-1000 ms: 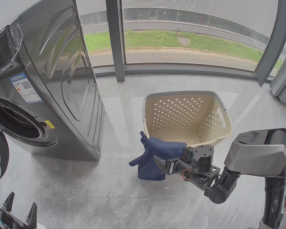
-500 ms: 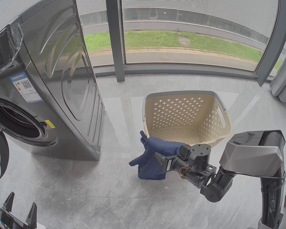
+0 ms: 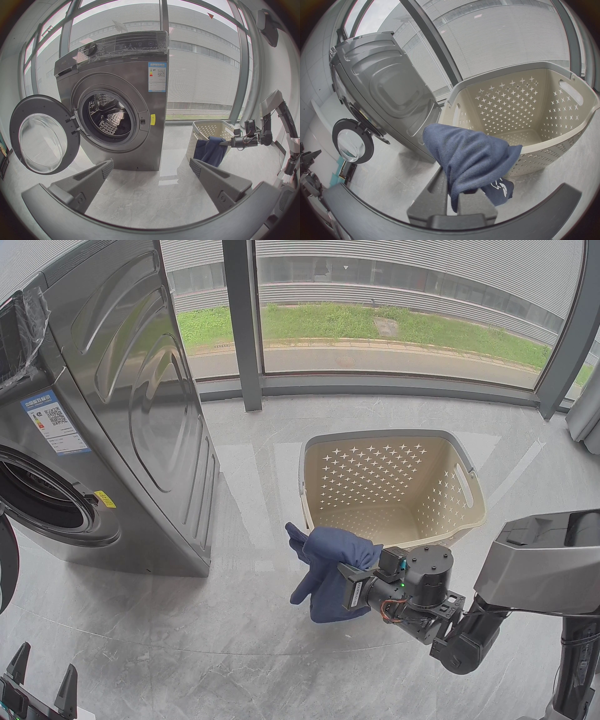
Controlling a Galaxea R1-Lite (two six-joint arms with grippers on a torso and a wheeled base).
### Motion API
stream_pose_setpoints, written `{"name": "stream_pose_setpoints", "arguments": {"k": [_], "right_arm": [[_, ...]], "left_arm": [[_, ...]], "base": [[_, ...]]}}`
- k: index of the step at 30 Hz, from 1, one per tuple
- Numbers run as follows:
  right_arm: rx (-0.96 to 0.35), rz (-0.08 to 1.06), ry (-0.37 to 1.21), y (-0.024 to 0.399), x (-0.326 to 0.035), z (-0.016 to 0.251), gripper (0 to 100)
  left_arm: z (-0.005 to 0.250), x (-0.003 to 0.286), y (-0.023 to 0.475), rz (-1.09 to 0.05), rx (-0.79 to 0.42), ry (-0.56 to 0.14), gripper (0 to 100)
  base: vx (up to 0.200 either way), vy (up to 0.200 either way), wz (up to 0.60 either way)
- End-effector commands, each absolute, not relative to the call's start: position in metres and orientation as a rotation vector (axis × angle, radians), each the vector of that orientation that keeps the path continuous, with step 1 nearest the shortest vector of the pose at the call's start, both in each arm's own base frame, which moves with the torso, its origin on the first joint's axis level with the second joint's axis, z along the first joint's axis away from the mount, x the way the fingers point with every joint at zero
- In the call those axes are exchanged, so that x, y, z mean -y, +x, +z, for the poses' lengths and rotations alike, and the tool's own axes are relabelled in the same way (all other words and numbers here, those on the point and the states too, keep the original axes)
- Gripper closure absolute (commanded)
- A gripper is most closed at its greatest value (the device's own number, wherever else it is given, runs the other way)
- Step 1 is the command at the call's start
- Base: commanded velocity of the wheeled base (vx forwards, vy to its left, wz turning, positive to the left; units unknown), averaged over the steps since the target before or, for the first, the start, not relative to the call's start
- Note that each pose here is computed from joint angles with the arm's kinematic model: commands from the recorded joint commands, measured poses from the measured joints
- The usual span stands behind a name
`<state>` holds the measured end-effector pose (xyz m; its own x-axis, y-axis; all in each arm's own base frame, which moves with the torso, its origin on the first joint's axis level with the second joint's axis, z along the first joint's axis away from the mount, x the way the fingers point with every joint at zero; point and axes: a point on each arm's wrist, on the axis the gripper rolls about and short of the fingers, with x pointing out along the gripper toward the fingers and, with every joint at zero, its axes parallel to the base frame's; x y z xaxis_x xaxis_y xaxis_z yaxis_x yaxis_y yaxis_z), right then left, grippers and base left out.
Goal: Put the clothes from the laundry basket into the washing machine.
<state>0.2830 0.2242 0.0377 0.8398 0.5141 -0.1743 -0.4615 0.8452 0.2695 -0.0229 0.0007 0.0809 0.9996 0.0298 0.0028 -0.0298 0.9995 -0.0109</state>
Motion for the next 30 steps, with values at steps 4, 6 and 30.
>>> {"name": "stream_pose_setpoints", "arguments": {"k": [4,6,30], "right_arm": [[-0.137,0.594,0.269,0.230,-0.198,0.108,100],[-0.101,0.603,0.287,0.222,-0.192,0.122,100],[0.136,0.548,0.208,0.180,-0.129,0.205,100]], "left_arm": [[0.076,-0.001,-0.022,0.031,-0.009,-0.015,0],[0.076,-0.001,-0.022,0.032,-0.007,-0.023,0],[0.076,-0.001,-0.022,0.026,-0.008,-0.009,0]], "base": [[0.000,0.000,0.00],[0.000,0.000,0.00],[-0.058,0.000,0.00]]}}
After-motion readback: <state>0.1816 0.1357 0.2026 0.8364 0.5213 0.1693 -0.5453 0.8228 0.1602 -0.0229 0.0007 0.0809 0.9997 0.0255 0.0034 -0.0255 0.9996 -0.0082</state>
